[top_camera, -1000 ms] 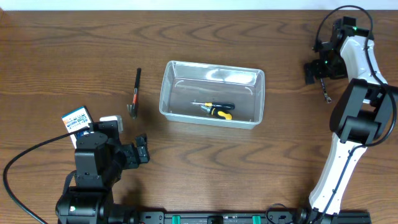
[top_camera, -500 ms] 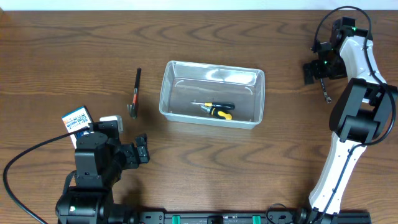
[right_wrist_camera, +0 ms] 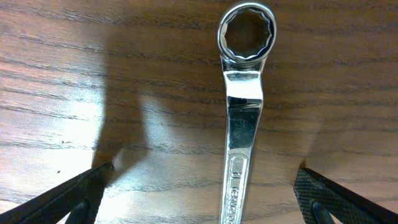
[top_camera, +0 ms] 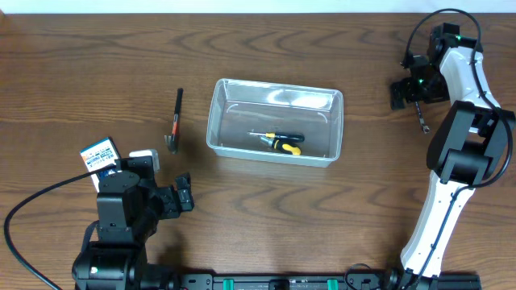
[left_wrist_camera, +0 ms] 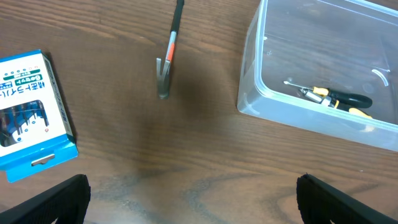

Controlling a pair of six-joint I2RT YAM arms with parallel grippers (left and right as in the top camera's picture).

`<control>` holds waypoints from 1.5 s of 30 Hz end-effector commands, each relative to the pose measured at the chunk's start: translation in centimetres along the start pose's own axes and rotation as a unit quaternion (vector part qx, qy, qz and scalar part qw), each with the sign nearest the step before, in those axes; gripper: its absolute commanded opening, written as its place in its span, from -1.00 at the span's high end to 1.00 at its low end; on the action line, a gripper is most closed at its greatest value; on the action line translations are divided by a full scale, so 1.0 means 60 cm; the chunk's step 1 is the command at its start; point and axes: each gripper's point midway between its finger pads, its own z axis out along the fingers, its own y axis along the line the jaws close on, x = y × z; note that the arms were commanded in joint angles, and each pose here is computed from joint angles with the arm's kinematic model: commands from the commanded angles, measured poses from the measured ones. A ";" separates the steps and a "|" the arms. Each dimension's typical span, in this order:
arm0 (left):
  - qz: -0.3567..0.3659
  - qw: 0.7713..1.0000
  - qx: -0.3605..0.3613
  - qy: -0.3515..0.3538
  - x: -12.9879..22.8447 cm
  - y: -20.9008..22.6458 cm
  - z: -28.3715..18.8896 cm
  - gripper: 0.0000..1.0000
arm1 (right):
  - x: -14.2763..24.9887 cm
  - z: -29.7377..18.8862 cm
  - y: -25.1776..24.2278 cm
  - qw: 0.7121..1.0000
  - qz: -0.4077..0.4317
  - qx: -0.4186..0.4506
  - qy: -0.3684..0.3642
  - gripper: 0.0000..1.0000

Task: Pack container
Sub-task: 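Move the right gripper over the silver wrench and lower onto it, then close the right gripper on the wrench and lift it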

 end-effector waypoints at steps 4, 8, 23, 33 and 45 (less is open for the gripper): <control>-0.006 1.000 -0.006 -0.007 -0.010 0.002 -0.006 -0.96 | 0.019 0.033 -0.002 1.000 0.007 -0.015 0.026 -0.97; -0.006 1.000 -0.006 -0.007 -0.010 0.002 -0.006 -0.96 | 0.020 0.033 -0.002 0.999 0.007 -0.016 0.028 -0.71; -0.008 1.000 -0.006 -0.007 -0.010 0.002 -0.006 -0.96 | 0.020 0.033 -0.002 0.999 0.007 -0.015 0.027 0.10; -0.008 1.000 -0.006 -0.007 -0.010 0.002 -0.006 -0.96 | 0.021 0.033 -0.002 0.999 0.007 -0.016 0.028 0.46; -0.008 1.000 -0.006 -0.007 -0.010 0.002 -0.006 -0.96 | 0.022 0.032 -0.001 0.999 0.007 -0.016 0.030 0.74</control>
